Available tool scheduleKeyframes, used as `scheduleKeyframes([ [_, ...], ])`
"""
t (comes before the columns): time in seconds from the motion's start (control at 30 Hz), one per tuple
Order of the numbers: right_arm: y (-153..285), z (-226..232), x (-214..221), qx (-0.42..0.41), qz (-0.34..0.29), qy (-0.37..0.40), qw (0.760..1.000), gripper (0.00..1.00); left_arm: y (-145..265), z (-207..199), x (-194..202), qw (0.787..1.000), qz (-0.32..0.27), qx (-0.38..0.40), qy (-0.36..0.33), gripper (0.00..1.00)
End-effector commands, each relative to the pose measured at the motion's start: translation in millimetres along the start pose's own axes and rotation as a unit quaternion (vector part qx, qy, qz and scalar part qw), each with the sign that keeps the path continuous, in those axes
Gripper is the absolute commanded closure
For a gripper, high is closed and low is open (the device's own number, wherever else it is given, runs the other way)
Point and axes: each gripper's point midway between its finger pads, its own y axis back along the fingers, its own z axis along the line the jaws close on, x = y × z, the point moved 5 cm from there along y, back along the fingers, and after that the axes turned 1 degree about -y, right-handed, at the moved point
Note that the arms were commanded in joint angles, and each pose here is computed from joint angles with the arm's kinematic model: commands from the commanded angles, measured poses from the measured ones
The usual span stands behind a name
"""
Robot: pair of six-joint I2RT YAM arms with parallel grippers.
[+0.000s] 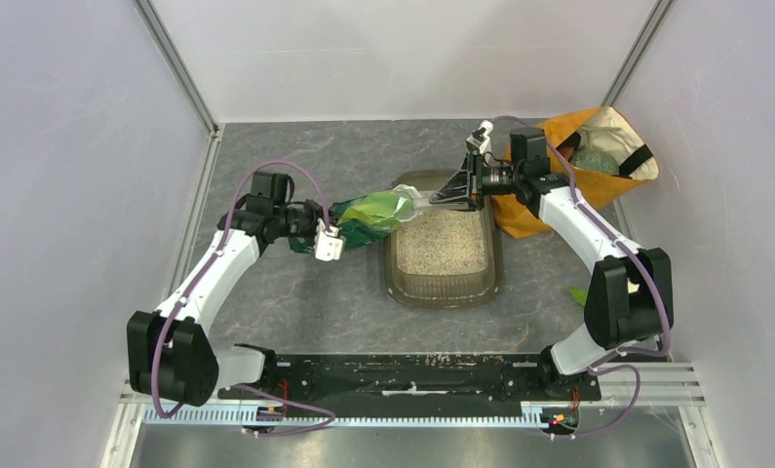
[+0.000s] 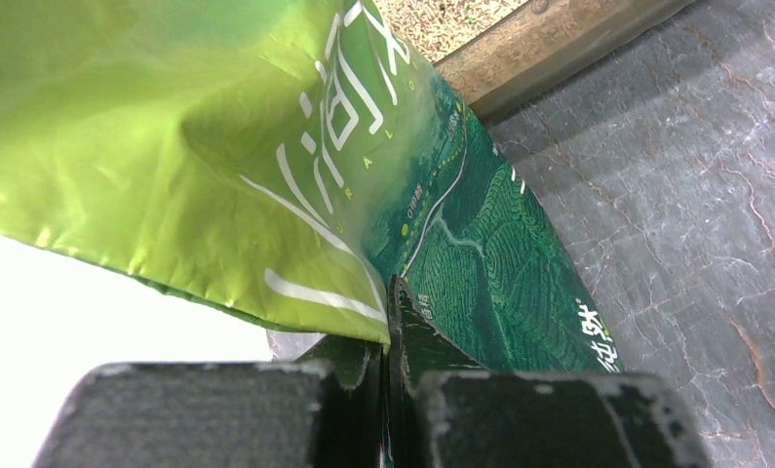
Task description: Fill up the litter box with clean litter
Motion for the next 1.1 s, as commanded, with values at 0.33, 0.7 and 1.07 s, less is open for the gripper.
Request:
scheduleKeyframes([
  [0.33, 54, -3, 21, -0.012, 0.007, 0.02, 1.0, 1.0, 1, 21, 1, 1.0, -0.005, -0.021, 0.011, 0.98],
  [0.7, 93, -21, 28, 0.004, -0.021, 0.001, 1.0, 1.0, -1, 21, 5, 1.0, -0.001, -0.016, 0.019, 0.98],
  [1.07, 135, -30, 48, 0.039, -0.019, 0.01, 0.999, 1.0, -2, 17, 7, 1.0, 0.003, -0.011, 0.025, 0.98],
])
